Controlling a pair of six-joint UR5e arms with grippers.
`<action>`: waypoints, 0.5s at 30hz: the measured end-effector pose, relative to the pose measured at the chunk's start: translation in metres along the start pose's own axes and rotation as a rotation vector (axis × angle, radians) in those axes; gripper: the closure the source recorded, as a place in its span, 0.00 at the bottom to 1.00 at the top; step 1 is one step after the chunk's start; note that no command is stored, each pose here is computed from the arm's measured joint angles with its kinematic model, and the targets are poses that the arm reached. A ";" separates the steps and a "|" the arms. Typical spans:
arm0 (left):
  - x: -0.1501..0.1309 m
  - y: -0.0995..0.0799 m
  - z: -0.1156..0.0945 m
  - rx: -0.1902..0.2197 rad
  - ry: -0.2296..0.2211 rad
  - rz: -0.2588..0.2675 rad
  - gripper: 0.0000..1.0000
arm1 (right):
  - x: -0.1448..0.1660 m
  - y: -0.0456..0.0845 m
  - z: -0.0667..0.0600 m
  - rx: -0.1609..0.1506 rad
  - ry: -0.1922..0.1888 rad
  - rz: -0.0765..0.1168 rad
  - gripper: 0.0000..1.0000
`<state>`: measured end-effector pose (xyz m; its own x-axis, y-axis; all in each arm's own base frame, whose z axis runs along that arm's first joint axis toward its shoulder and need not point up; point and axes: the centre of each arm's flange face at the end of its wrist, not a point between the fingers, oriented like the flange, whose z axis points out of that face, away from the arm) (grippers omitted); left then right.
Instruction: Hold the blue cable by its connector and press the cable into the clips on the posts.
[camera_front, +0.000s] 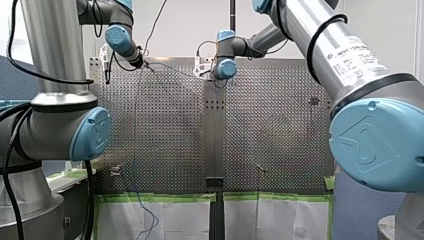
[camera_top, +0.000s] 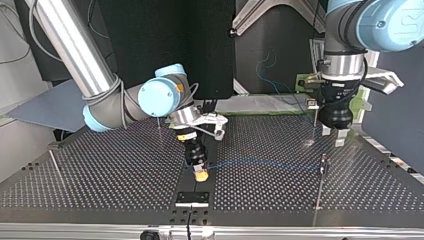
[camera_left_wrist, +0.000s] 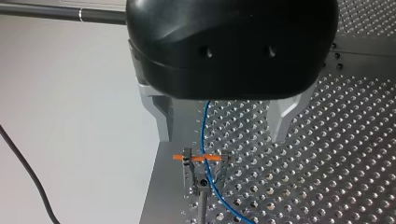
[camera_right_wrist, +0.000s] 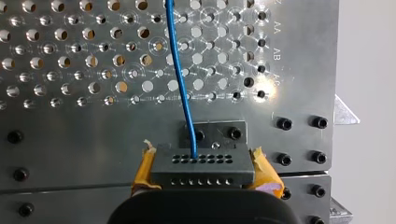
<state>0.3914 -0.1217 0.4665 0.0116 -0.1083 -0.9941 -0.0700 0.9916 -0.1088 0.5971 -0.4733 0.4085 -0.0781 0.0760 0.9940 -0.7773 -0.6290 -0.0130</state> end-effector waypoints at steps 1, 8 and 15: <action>0.000 0.000 0.000 0.001 0.000 0.000 0.00 | 0.000 0.000 0.000 0.000 0.000 -0.001 0.84; 0.001 -0.006 0.001 0.042 -0.001 0.018 0.00 | -0.001 0.002 0.000 -0.004 -0.003 -0.005 0.84; 0.006 -0.016 0.013 0.109 -0.003 0.023 0.00 | -0.002 0.004 0.001 -0.022 -0.004 -0.006 0.84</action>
<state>0.4060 -0.1372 0.4623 0.0147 -0.0850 -0.9963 0.0383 0.9957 -0.0844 0.5946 -0.4762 0.4068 -0.0711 0.0768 0.9945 -0.7911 -0.6116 -0.0094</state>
